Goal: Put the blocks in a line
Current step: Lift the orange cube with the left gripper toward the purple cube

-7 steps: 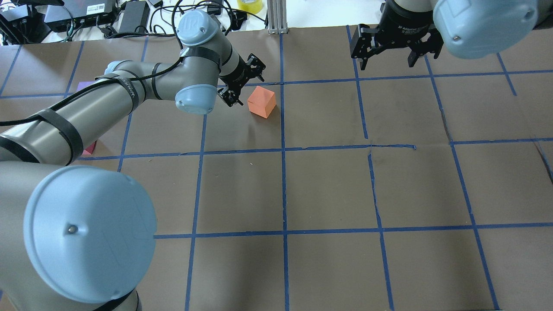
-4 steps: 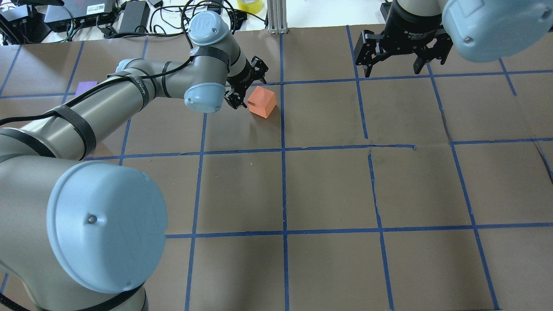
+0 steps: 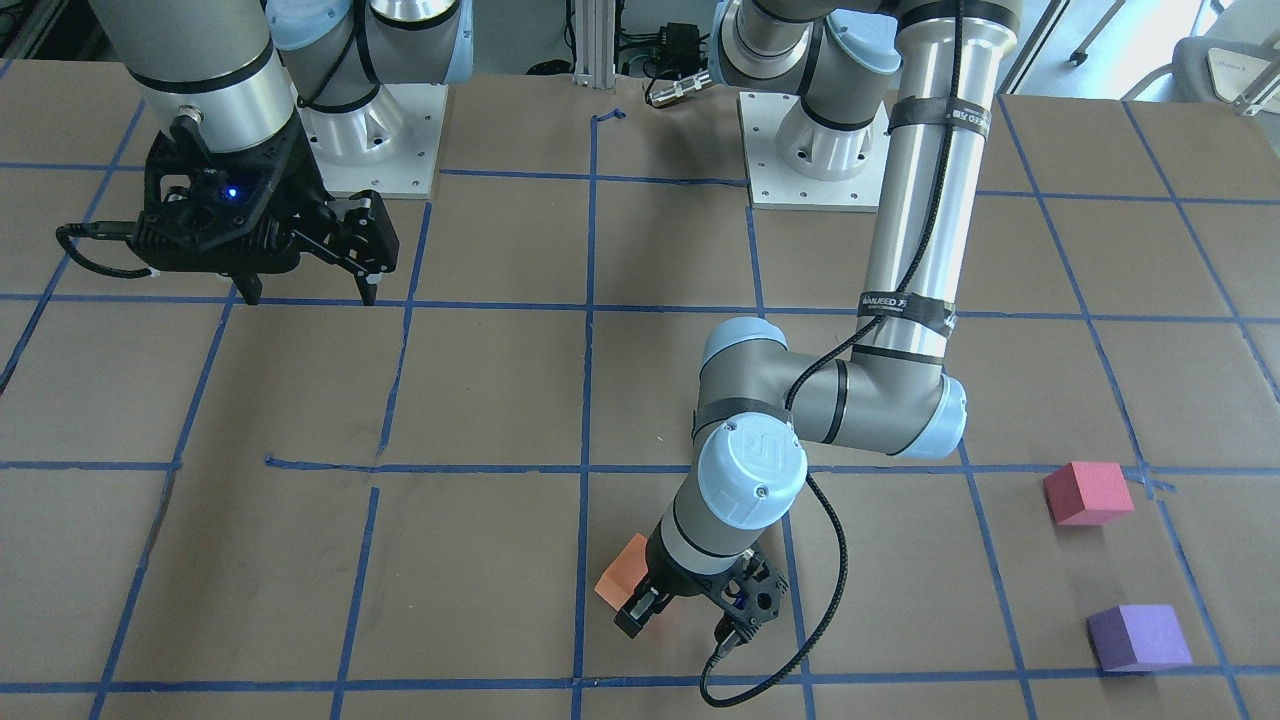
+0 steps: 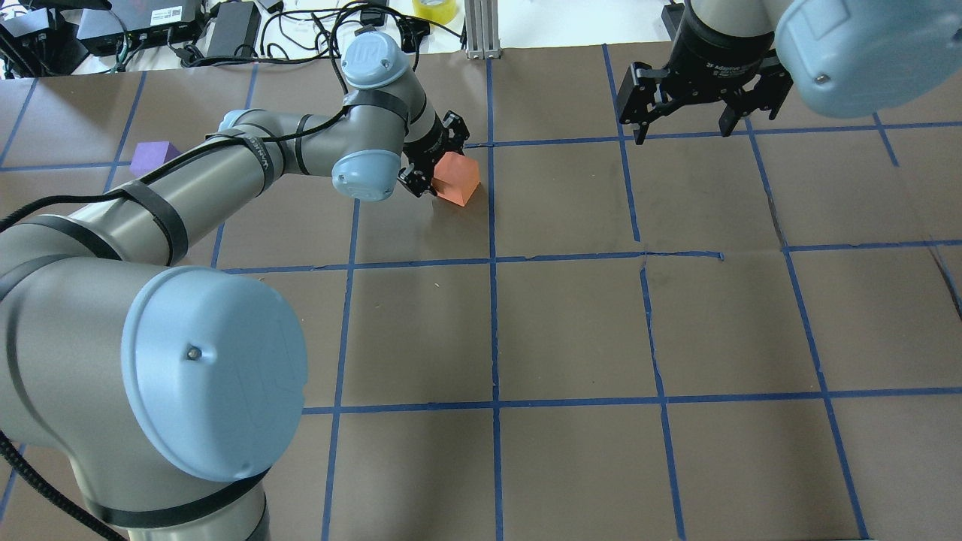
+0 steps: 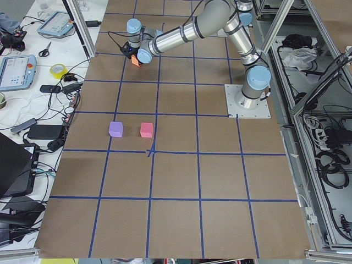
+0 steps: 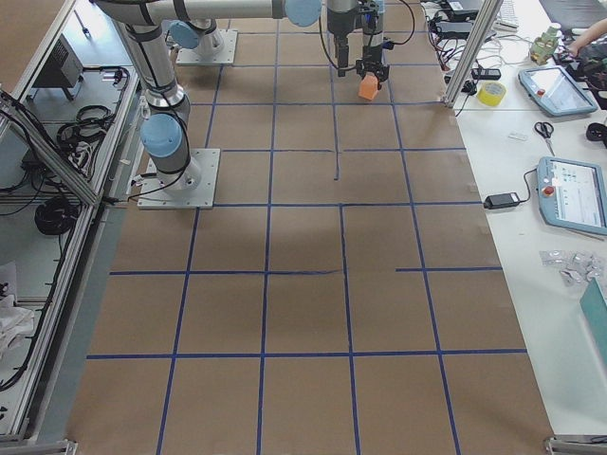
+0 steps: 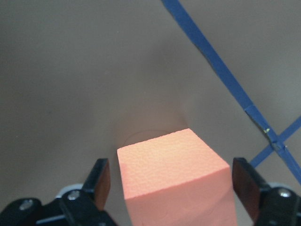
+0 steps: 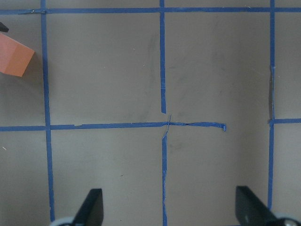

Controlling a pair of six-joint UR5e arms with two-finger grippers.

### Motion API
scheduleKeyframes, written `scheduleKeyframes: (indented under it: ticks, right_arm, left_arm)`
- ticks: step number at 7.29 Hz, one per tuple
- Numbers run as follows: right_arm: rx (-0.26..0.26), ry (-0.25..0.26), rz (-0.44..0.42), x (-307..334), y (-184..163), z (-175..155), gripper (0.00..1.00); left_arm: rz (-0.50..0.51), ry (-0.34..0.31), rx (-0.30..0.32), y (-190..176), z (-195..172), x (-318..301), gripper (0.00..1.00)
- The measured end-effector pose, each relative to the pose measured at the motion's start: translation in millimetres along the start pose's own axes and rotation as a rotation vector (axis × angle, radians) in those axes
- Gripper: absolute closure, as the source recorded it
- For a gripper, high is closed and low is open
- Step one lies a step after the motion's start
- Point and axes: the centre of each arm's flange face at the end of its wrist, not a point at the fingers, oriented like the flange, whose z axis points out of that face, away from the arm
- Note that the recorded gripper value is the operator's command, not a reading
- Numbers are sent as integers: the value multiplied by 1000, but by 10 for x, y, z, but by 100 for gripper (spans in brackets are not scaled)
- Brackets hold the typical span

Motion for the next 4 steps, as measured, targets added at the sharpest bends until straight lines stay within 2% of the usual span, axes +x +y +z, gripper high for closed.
scheduleKeyframes:
  ticks: [1, 2, 3, 4]
  right_arm:
    - [-14, 4, -11, 4, 34, 21, 0]
    - [-20, 9, -15, 8, 49, 33, 0]
    - [-22, 11, -14, 12, 53, 38, 0]
    - [-24, 7, -12, 18, 54, 41, 0]
  left_arm:
    - [28, 14, 4, -6, -94, 20, 79]
    - [103, 31, 20, -55, -262, 31, 79]
    - [190, 37, 35, -227, -456, -26, 79]
    - [271, 46, 26, -503, -684, -157, 79]
